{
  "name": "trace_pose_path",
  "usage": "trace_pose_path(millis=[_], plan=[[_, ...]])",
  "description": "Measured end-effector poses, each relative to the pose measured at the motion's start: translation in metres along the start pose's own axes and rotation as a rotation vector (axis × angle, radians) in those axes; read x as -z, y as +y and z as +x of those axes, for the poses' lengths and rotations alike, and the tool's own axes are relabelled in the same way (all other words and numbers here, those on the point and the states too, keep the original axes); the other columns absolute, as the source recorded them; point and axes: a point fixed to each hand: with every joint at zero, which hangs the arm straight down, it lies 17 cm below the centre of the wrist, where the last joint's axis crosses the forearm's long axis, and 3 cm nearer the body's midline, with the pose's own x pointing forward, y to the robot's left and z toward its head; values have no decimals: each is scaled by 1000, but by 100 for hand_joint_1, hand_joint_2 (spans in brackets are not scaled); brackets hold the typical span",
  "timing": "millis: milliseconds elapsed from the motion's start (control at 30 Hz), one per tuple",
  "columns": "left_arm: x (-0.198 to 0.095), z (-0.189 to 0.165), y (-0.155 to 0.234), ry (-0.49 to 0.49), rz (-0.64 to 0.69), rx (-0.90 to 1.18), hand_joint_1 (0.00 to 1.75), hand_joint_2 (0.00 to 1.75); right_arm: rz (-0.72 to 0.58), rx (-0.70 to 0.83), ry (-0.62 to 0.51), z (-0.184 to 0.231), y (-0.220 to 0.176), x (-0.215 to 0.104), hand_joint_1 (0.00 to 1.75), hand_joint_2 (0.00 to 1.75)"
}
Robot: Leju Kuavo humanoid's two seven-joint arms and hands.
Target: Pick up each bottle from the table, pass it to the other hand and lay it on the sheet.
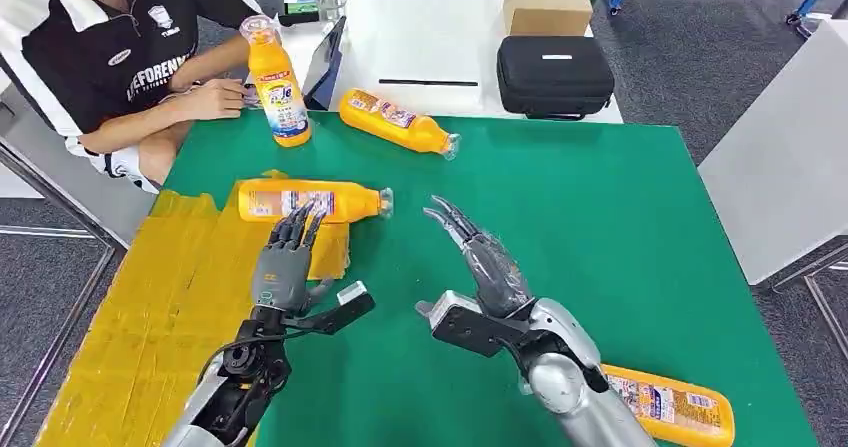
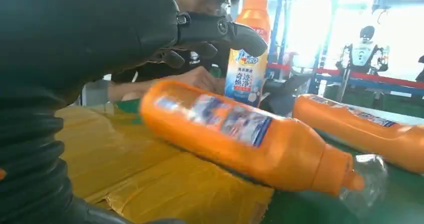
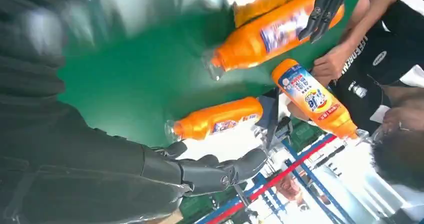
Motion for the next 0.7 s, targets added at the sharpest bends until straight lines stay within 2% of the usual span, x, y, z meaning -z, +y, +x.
trace_pose_path(millis=[133, 300, 400, 700], plan=[[0, -2, 0, 7, -1, -17, 0, 175, 8, -30, -8, 1, -1, -1, 0, 175], [-1, -8, 7, 44, 11, -197, 0, 175, 127, -221, -5, -4, 14, -18, 0, 175], [-2, -11, 17, 60, 29, -280, 0, 175, 191, -288, 7, -10, 17, -43, 0, 175], [-11, -19, 34, 81, 75, -345, 0, 175, 365, -398, 7, -39, 1, -145, 0, 175]])
